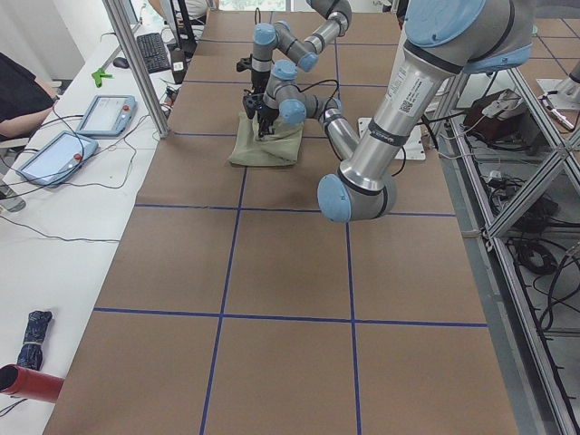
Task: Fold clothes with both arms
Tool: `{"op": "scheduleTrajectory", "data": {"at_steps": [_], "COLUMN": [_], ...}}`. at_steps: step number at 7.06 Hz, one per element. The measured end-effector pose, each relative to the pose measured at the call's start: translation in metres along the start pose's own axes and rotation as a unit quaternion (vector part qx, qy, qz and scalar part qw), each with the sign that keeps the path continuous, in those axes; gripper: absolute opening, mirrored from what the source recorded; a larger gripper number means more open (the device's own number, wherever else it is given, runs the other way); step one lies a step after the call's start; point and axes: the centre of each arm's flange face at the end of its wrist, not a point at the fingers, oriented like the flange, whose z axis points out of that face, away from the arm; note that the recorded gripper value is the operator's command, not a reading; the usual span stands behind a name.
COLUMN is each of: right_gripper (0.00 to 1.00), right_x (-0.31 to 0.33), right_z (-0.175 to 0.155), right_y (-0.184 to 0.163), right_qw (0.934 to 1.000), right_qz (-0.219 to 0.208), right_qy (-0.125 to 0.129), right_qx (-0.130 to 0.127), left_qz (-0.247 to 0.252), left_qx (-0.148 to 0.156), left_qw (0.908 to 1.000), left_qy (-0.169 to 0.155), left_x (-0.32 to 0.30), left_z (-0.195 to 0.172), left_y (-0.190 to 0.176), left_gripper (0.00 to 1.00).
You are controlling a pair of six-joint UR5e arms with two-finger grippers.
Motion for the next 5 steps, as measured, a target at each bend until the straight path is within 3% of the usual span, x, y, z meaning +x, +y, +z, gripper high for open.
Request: {"op": "scheduleTrajectory", "data": {"at_steps": [1,3,5], "right_gripper": [1.00,1.00,1.00], "right_x": [0.000,0.006,0.008], "right_z": [0.006,0.028,0.033], "right_y": [-0.004,-0.021,-0.034], "right_qw": [1.0000,0.9997,0.9994], "right_qz": [0.002,0.012,0.017], "right_qy": [0.004,0.021,0.027], "right_qx": [0.002,0.008,0.011], "left_qz": [-0.012,-0.023,-0.007], "left_qx": [0.009,0.046,0.064], "left_qw": [0.9999,0.9983,0.9971], "left_qy": [-0.006,-0.027,-0.040], "left_x": [0.009,0.004,-0.016], "left_z": [0.012,0.030,0.029], "left_y": [-0.019,-0.094,-0.152], "left_gripper": [1.00,1.00,1.00]}}
